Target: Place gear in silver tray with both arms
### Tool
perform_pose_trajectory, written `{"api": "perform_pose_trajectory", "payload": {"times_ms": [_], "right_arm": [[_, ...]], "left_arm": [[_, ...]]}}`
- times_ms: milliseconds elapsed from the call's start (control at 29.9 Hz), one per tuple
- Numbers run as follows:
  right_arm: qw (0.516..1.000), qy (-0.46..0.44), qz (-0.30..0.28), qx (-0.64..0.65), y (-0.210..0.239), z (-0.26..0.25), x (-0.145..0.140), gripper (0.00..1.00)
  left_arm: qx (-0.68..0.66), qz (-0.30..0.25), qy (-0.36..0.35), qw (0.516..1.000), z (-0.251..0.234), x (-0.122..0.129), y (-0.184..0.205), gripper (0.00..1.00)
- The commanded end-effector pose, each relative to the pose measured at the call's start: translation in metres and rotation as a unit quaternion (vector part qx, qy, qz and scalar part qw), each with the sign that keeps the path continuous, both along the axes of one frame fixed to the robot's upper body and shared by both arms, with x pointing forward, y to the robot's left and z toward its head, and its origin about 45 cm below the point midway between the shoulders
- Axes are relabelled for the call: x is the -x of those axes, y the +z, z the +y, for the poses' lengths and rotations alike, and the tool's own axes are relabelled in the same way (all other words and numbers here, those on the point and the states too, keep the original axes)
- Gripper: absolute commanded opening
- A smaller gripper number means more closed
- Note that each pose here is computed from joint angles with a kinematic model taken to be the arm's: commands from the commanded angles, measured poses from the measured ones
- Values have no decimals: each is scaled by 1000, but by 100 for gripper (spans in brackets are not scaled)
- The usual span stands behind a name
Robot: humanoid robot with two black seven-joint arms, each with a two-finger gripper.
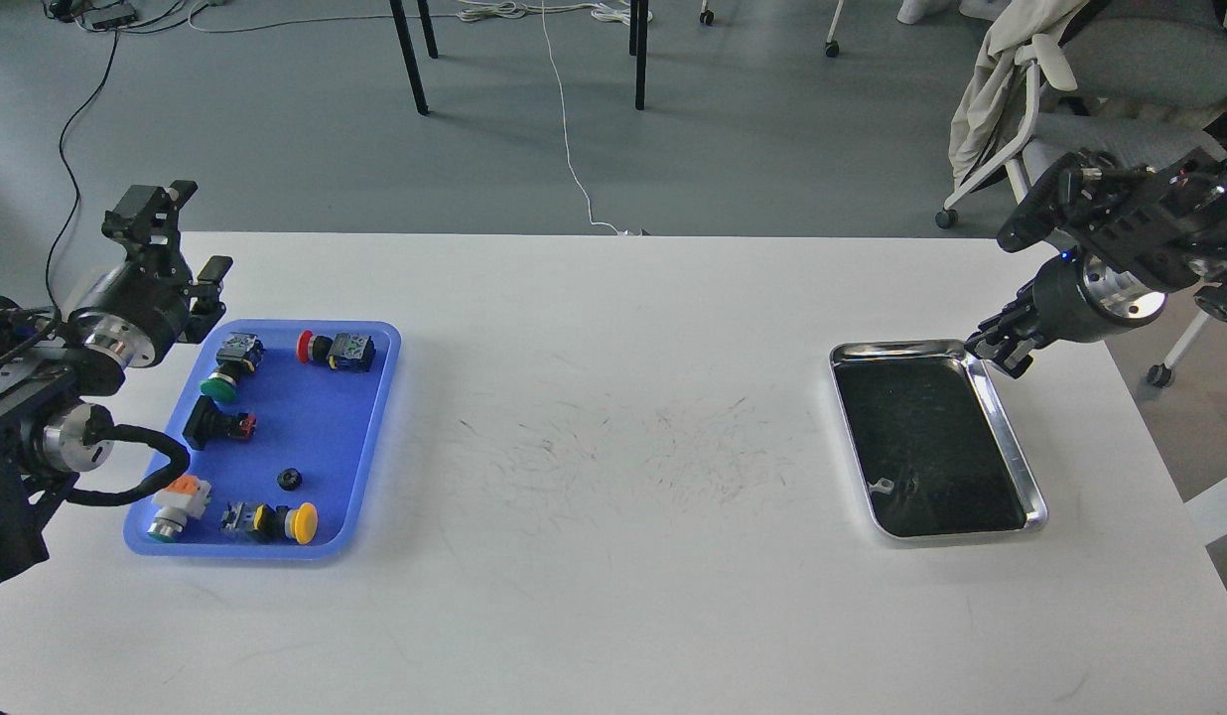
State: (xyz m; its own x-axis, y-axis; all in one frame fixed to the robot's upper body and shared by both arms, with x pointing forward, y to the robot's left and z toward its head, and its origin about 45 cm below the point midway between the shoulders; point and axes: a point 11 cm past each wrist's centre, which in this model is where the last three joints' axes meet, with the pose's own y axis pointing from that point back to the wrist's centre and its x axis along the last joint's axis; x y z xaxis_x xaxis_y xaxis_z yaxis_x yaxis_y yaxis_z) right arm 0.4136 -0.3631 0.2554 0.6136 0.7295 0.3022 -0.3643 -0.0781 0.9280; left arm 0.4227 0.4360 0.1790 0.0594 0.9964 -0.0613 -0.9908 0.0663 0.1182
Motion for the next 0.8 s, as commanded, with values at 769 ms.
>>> {"api": "perform_pose_trajectory", "payload": {"times_ms": [769], "right_arm": [[999, 26, 6, 24, -54, 32, -19, 1]], "left_arm": [[15, -30, 22, 999, 24, -1, 24, 98]]}}
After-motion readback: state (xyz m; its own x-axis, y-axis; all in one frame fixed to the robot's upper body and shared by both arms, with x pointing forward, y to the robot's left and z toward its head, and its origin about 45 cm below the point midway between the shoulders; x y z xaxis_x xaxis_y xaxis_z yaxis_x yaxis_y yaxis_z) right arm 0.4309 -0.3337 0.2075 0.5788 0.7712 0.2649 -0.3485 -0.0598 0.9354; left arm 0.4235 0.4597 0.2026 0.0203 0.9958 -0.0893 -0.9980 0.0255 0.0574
